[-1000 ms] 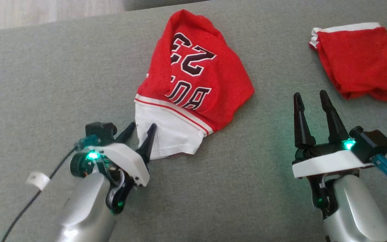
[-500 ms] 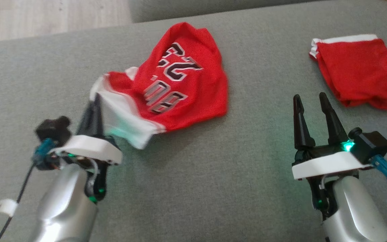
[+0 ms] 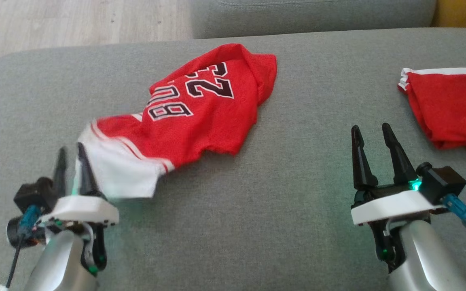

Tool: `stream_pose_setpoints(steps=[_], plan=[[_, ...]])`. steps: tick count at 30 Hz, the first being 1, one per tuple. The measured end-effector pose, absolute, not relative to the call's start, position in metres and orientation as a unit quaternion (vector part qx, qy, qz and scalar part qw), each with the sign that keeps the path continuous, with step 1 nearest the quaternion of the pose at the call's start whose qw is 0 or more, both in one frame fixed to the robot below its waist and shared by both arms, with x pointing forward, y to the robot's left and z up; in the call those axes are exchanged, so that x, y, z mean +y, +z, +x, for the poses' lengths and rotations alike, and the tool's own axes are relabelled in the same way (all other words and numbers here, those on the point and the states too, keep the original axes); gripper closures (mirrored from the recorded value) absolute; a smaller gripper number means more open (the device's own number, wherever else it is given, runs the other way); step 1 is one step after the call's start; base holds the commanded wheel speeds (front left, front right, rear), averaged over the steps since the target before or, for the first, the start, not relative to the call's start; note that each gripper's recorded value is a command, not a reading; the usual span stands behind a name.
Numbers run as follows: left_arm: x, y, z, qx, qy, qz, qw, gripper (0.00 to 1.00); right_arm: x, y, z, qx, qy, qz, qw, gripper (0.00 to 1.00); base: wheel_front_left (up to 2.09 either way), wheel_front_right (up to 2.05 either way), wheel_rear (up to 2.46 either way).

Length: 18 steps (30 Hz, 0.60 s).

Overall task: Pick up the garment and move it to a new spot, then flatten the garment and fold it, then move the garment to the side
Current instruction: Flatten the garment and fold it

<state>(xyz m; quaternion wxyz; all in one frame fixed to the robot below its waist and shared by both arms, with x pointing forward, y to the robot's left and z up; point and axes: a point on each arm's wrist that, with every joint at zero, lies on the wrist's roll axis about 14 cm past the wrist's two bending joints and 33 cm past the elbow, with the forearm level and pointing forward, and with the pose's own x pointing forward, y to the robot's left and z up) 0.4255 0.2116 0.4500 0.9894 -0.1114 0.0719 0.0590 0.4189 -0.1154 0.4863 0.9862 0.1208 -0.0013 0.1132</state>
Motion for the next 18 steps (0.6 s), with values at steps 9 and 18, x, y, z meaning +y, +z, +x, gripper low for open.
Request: stream_pose_setpoints(steps=[9,18], plan=[[0.221,0.474,0.424,0.034,0.065,-0.100,0.992,0.00,-0.107,0.490,0.419,-0.005,0.125,0.118,0.985,0.00,0.00,0.00,0.00],[0.200,0.515,0.415,-0.040,0.030,-0.131,0.990,0.00,-0.089,0.493,0.421,-0.008,0.152,0.108,0.982,0.00,0.00,0.00,0.00]])
